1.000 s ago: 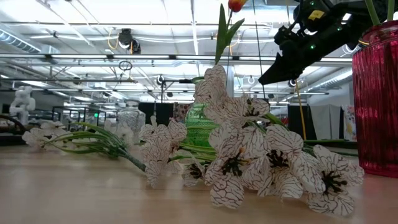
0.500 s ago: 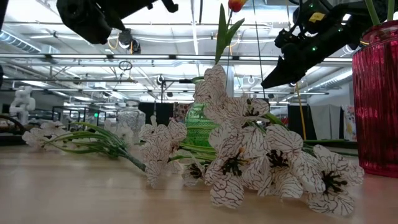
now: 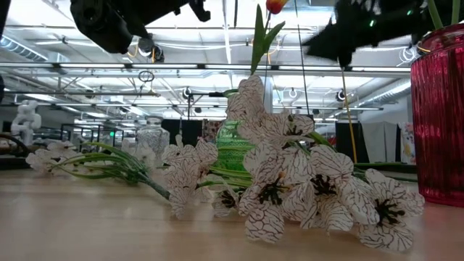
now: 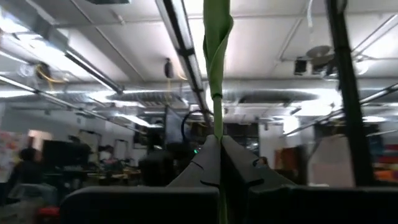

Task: Sort flowers into vase by color
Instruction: Put the bottom yellow tulip into the green vase

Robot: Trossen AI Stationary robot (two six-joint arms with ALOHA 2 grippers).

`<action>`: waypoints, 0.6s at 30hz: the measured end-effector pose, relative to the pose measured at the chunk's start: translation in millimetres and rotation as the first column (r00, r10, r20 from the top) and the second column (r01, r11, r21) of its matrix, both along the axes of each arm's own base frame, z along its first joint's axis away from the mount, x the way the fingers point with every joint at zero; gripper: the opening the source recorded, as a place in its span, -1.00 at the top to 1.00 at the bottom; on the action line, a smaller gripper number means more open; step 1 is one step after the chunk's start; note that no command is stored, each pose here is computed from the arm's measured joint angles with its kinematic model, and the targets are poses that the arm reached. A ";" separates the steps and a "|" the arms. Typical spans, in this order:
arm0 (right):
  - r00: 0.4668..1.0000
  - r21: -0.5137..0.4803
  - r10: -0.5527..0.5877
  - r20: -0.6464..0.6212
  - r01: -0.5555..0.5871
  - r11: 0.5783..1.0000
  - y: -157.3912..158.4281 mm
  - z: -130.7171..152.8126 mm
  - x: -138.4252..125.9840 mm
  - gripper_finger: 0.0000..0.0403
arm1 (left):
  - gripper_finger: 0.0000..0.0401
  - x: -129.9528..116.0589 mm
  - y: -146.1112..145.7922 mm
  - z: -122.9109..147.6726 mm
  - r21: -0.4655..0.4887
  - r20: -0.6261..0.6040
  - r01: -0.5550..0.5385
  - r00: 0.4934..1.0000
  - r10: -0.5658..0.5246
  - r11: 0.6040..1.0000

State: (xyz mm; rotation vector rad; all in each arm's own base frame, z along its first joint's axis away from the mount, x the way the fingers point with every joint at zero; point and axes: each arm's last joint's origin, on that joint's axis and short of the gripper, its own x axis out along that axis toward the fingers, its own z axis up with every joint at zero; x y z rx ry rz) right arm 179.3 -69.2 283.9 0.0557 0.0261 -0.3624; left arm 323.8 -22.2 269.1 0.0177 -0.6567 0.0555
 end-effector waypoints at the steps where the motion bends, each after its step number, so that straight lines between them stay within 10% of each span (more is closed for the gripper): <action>1: 0.997 -0.010 0.062 0.052 -0.061 0.998 4.9 6.3 -1.3 0.01 | 1.00 0.1 -1.2 -0.3 -0.011 -0.002 0.017 1.000 -0.017 1.000; 11: 0.797 -0.138 0.453 0.399 -0.437 0.889 53.8 38.4 12.0 0.01 | 1.00 7.4 -19.2 7.5 0.054 -0.031 0.162 0.987 -0.160 0.985; 18: 0.820 -0.098 0.469 0.328 -0.464 0.881 72.7 57.9 44.0 0.01 | 1.00 23.0 -24.1 13.3 0.070 -0.147 0.149 0.979 -0.138 0.986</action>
